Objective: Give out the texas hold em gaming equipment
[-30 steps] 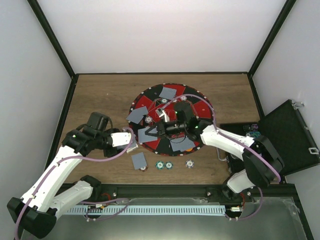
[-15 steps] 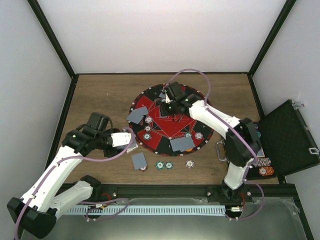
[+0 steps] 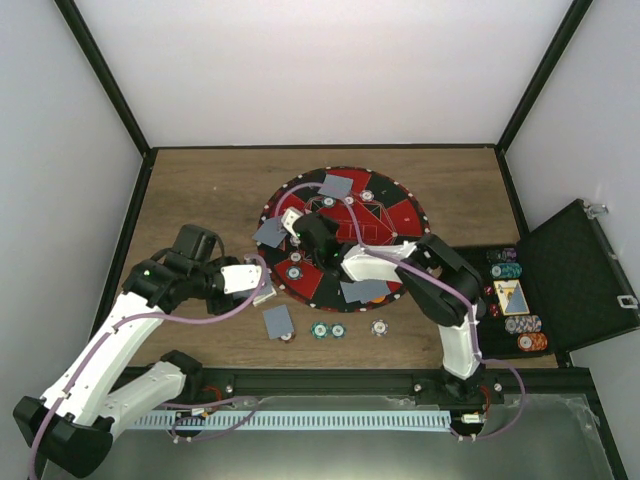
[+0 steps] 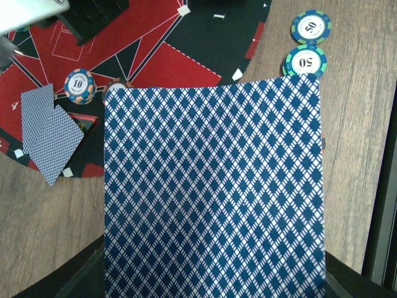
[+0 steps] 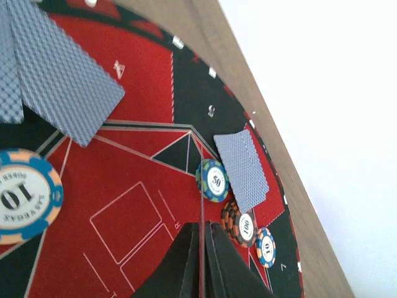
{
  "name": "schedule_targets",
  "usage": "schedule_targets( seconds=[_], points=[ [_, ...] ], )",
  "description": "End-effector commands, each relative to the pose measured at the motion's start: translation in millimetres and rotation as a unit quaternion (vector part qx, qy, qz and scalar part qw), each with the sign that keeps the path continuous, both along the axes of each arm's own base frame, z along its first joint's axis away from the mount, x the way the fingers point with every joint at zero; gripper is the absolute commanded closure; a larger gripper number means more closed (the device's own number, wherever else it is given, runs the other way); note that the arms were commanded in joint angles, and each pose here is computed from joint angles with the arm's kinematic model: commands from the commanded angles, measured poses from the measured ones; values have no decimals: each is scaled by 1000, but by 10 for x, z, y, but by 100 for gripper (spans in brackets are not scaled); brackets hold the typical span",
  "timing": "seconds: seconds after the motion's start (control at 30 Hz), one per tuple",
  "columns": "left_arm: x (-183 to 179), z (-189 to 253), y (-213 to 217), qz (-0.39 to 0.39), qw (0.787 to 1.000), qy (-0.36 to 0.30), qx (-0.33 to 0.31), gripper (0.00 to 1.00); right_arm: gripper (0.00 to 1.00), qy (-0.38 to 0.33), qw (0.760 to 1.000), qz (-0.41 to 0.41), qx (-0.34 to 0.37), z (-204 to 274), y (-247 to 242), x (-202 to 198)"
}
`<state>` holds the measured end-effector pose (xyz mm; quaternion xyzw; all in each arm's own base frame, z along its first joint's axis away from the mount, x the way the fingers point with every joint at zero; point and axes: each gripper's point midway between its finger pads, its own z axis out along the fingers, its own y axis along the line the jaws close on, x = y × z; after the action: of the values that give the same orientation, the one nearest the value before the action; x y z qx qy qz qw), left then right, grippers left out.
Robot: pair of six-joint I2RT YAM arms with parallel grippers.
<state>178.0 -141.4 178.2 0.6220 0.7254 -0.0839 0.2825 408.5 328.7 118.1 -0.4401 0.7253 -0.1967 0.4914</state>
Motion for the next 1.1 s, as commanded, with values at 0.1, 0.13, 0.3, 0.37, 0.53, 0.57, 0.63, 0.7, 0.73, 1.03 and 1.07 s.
schedule_targets(
  seconds=[0.1, 0.13, 0.3, 0.37, 0.53, 0.57, 0.63, 0.7, 0.73, 1.03, 1.07],
  points=[
    [5, 144, -11, -1, 1000, -18, -12, 95, 87, -38, 995, 51, -79, -276, 16, 93],
    [9, 146, -11, -1, 1000, -19, -12, 95, 86, -28, 995, 52, -75, -302, 22, 77],
    [12, 154, -18, -3, 1000, -19, -13, 95, 68, 20, 996, 54, -62, -402, 3, -44],
    [13, 157, -24, -3, 1000, -18, -14, 95, 49, 39, 996, 53, -56, -416, -16, -107],
    [8, 160, -35, -6, 1000, -16, -16, 95, 19, 79, 995, 44, -32, -384, -77, -274],
    [8, 162, -34, -5, 1000, -16, -16, 95, 17, 83, 995, 39, -27, -355, -94, -291],
    [4, 171, -35, -6, 1000, -17, -17, 95, 11, 88, 996, 29, -10, -259, -117, -313],
    [0, 169, -29, -6, 1000, -17, -16, 95, 3, 88, 996, 19, 10, -122, -142, -334],
    [0, 170, -29, -6, 1000, -17, -15, 95, 1, 86, 996, 15, 25, -8, -152, -348],
    [-3, 168, -29, -8, 1000, -19, -15, 95, 0, 70, 964, -67, 248, 1059, -406, -416],
    [-2, 163, -31, -8, 1000, -18, -15, 95, 0, 83, 946, -74, 305, 1221, -440, -446]
  ],
)
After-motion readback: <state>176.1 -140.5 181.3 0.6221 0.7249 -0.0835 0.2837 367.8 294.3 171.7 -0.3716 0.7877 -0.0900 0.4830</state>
